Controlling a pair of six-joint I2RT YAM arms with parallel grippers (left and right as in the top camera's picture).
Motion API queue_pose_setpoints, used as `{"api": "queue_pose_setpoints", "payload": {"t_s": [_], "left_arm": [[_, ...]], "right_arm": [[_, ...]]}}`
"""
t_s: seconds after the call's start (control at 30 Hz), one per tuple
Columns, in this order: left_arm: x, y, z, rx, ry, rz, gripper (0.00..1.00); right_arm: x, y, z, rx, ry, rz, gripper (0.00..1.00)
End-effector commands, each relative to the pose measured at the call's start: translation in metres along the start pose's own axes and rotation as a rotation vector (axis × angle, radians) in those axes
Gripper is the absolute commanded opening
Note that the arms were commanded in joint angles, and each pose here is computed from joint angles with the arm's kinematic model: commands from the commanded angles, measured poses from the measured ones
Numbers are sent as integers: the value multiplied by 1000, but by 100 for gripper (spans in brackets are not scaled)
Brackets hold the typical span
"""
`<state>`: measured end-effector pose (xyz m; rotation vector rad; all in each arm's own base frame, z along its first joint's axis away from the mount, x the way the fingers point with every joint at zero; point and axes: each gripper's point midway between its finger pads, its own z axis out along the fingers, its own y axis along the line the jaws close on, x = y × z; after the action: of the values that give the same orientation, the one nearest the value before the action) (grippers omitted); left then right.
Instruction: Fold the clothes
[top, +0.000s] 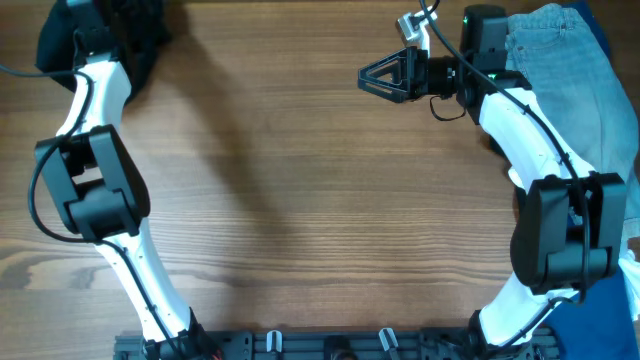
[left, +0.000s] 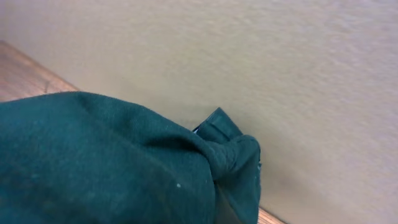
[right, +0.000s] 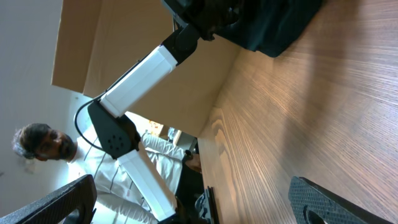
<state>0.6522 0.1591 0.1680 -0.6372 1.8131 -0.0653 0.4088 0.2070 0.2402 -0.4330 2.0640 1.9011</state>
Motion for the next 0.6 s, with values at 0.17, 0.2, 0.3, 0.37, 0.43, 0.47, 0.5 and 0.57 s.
{"api": "queue_pose_setpoints", "payload": {"t_s": [0.17,0.2,0.3,0.37,0.43,0.47,0.5,0.57], "left_arm": [[47,0,-2,-8,187,-14,4],[55,-3,-4,2,219,-13,4],[84,-21,-12,64,335,-18,4],[106,-35,-21,100,421,-23,4],[130,-48,-32,116,517,-52,4],[143,-56,-39,119,571,-75,4],[155,-62,-46,119,618,-93,4],[176,-75,-61,134,711,-120,4]], "right_arm": [[4,16,1,-30,16,-55,100],[4,16,1,-30,16,-55,100],[4,16,1,-30,15,-55,100],[4,16,1,-27,14,-55,100],[3,15,1,-25,13,-55,100],[3,15,1,-24,12,-55,100],[3,15,1,-21,11,-55,100],[3,15,1,-21,11,-56,100]]}}
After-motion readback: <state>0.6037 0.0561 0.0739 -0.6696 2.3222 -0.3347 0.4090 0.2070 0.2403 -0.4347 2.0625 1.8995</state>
